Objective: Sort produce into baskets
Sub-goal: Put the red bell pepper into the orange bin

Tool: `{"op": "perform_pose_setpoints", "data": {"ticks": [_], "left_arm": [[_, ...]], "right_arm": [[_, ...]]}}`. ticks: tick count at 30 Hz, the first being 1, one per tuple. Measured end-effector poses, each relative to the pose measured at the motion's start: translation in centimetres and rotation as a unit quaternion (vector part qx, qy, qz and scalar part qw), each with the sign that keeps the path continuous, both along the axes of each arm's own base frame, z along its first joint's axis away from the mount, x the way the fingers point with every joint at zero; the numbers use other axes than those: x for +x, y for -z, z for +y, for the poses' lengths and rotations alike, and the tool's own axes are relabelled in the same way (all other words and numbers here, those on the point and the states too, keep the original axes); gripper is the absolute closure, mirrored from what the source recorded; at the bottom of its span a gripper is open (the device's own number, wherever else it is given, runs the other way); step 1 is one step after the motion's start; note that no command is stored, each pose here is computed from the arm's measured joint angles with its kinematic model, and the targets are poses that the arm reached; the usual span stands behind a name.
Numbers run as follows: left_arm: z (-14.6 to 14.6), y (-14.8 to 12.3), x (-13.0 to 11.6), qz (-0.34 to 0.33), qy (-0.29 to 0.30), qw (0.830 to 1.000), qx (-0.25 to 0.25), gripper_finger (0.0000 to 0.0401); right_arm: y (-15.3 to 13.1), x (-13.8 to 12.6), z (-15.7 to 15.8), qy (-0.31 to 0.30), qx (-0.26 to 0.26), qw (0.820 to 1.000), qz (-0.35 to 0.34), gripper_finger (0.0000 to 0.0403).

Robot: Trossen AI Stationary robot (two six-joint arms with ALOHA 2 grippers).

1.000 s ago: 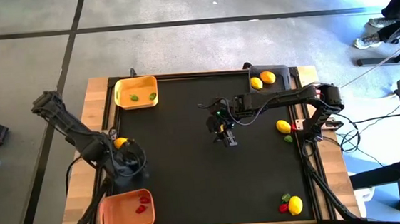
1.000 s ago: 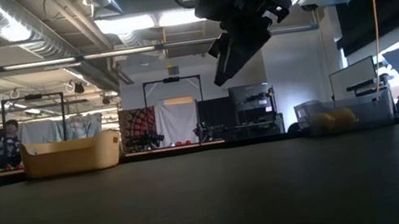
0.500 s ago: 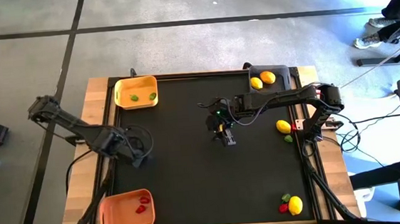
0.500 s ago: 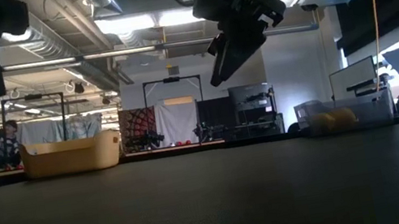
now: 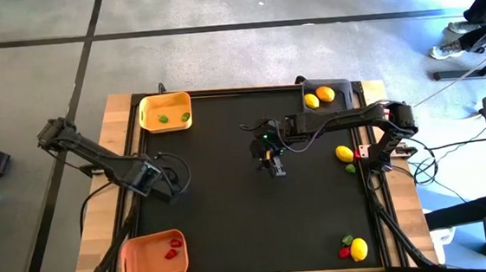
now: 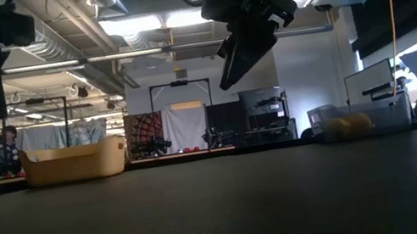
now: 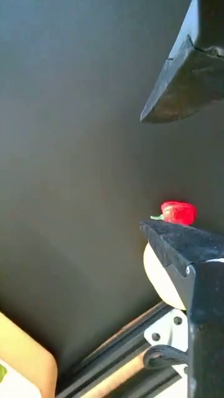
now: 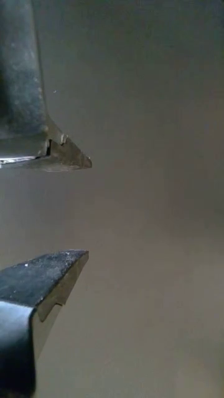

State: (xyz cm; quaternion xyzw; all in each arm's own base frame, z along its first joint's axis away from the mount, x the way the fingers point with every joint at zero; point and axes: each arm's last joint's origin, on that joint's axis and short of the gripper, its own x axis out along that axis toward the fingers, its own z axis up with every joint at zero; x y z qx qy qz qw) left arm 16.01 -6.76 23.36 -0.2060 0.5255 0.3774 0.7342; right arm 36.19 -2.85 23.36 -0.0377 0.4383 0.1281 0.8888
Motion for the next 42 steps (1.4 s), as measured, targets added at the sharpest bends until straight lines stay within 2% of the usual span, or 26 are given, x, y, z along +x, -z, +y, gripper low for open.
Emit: {"op": "perform_pose_setpoints", "data": {"ticks": [10,17,27,32,42], "left_arm": [[-0.9,2.7,1.0,0.128,-0.014,0.992,-0.009,0.0146],[-1.4,4.2,1.7,0.178,-0.021,0.984,-0.008,0.0146],[-1.6,5.8,2.2,0.202,-0.044,0.978,0.009,0.0146],[-1.5,7.4,1.5,0.215,-0.039,0.976,-0.018,0.0146],[-1.2,8.6,0.9,0.218,-0.04,0.975,-0.022,0.0146]], "right_arm": [[0.0,0.0,0.0,0.0,0.0,1.0,0.0,0.0235],[0.0,0.0,0.0,0.003,0.002,1.0,0.0,0.0235],[0.0,0.0,0.0,0.003,0.002,1.0,-0.001,0.0235],[0.0,0.0,0.0,0.003,0.002,1.0,-0.001,0.0235],[0.0,0.0,0.0,0.003,0.002,1.0,-0.002,0.0235]]}}
